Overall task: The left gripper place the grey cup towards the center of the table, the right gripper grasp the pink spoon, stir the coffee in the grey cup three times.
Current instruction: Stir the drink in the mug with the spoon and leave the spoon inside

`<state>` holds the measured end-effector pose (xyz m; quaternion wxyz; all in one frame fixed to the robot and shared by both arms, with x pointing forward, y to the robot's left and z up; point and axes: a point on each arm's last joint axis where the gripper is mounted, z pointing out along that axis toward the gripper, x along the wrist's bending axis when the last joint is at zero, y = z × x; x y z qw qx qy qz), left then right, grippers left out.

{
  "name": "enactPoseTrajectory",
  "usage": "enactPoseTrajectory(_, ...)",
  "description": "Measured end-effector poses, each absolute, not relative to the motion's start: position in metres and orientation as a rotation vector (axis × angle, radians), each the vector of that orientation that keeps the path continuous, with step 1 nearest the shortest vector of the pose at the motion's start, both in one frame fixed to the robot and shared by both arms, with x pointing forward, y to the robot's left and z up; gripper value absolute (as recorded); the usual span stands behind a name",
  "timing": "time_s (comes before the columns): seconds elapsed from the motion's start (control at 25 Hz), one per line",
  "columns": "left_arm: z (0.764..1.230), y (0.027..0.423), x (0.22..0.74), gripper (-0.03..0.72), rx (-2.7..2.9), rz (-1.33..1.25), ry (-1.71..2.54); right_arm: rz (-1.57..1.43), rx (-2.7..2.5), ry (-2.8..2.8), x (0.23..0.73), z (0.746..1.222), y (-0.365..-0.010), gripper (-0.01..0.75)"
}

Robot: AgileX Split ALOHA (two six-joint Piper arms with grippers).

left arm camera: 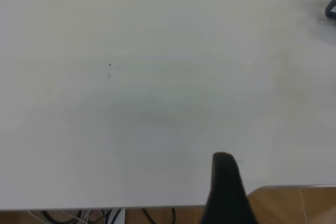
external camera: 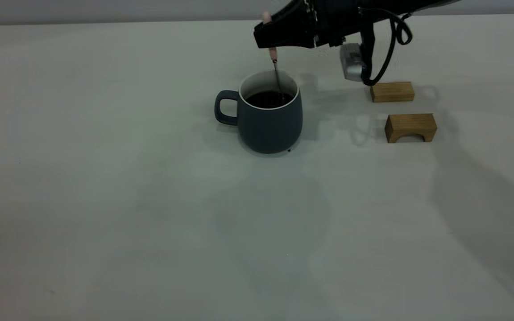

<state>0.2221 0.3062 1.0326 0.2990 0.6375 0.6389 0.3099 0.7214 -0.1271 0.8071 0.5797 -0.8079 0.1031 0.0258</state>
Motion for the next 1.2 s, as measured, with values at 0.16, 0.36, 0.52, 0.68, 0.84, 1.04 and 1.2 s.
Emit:
enactPoseTrajectory(0.16,1.033,0.306,0.222,0.59,1.693,0.823,1.697,0.179,-1.838,0.395,0.719,0.809,-0.116,0.125)
enactPoseTrajectory(0.36,1.033,0.306,0.222,0.59,1.693,0.823,1.697,0.171,-1.781,0.383,0.717,0.814,-0.099,0.125)
enactPoseTrajectory(0.52,1.033,0.306,0.222,0.59,1.693,0.823,1.697,0.101,-1.817,0.289,0.717,0.812,-0.104,0.125)
enactPoseTrajectory(0.68,1.033,0.306,0.222,0.59,1.693,0.823,1.697,0.075,-1.893,0.224,0.718,0.806,-0.118,0.125)
enactPoseTrajectory(0.84,1.033,0.306,0.222,0.59,1.693,0.823,1.697,0.067,-1.922,0.21,0.719,0.804,-0.127,0.125)
enactPoseTrajectory(1.04,1.033,0.306,0.222,0.59,1.693,0.823,1.697,0.067,-1.924,0.209,0.719,0.804,-0.127,0.125)
enactPoseTrajectory(1.2,1.033,0.306,0.222,0.59,1.693,0.823,1.697,0.059,-1.894,0.232,0.721,0.806,-0.127,0.125)
